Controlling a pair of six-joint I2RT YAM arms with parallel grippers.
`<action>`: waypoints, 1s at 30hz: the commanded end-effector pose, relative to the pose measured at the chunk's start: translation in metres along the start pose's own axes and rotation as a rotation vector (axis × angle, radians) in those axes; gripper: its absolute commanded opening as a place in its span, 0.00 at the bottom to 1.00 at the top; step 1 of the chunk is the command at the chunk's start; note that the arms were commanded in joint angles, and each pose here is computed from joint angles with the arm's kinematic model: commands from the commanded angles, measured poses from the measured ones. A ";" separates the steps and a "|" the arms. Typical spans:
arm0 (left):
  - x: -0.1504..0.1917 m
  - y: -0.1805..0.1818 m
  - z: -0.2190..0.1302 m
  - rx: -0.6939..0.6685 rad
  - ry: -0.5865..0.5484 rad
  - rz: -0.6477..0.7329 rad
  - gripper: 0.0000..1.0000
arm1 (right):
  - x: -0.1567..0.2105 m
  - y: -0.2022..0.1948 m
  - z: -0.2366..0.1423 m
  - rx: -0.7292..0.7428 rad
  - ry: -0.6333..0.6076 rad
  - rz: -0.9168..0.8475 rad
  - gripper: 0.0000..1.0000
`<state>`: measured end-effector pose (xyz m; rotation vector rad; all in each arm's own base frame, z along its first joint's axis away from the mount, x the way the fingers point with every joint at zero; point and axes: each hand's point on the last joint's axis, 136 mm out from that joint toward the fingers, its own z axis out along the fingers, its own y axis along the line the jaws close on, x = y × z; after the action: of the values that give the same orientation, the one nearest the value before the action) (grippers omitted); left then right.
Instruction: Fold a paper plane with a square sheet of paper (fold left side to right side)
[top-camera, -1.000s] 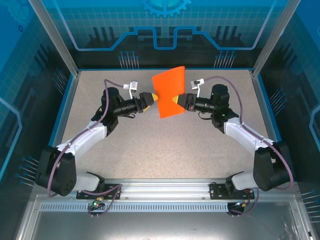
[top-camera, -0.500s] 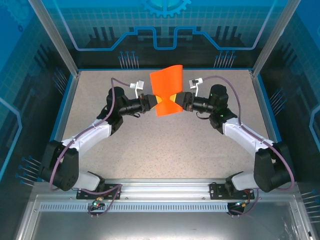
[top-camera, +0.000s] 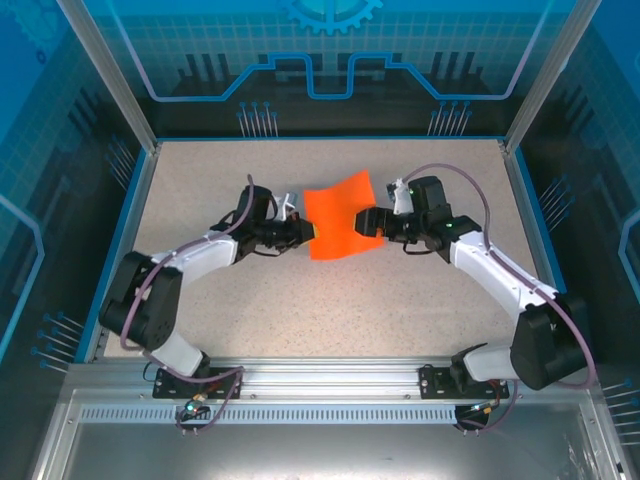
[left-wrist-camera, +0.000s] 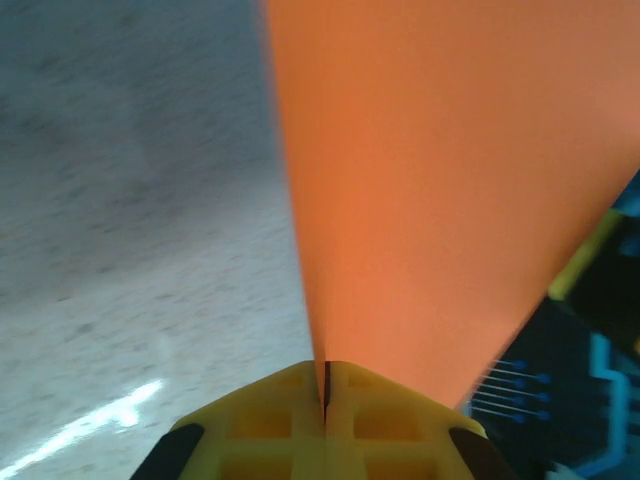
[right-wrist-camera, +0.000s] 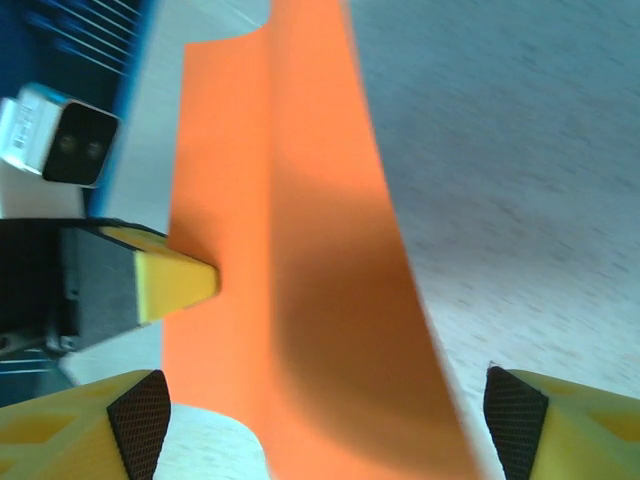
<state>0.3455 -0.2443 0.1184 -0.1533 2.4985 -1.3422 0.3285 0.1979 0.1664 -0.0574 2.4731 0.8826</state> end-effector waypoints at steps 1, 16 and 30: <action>0.007 0.045 0.004 -0.133 0.047 -0.025 0.00 | 0.035 -0.046 0.009 0.185 0.147 -0.018 0.86; 0.019 0.082 0.006 -0.248 0.124 -0.014 0.00 | 0.062 -0.035 0.097 0.041 0.284 0.050 0.24; 0.007 0.012 0.012 -0.006 0.097 0.036 0.38 | 0.099 -0.083 0.116 0.234 0.403 0.084 0.20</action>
<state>0.3357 -0.2257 0.0636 -0.1425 2.6898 -1.2161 0.3242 0.2234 0.0137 -0.0657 2.8818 0.7479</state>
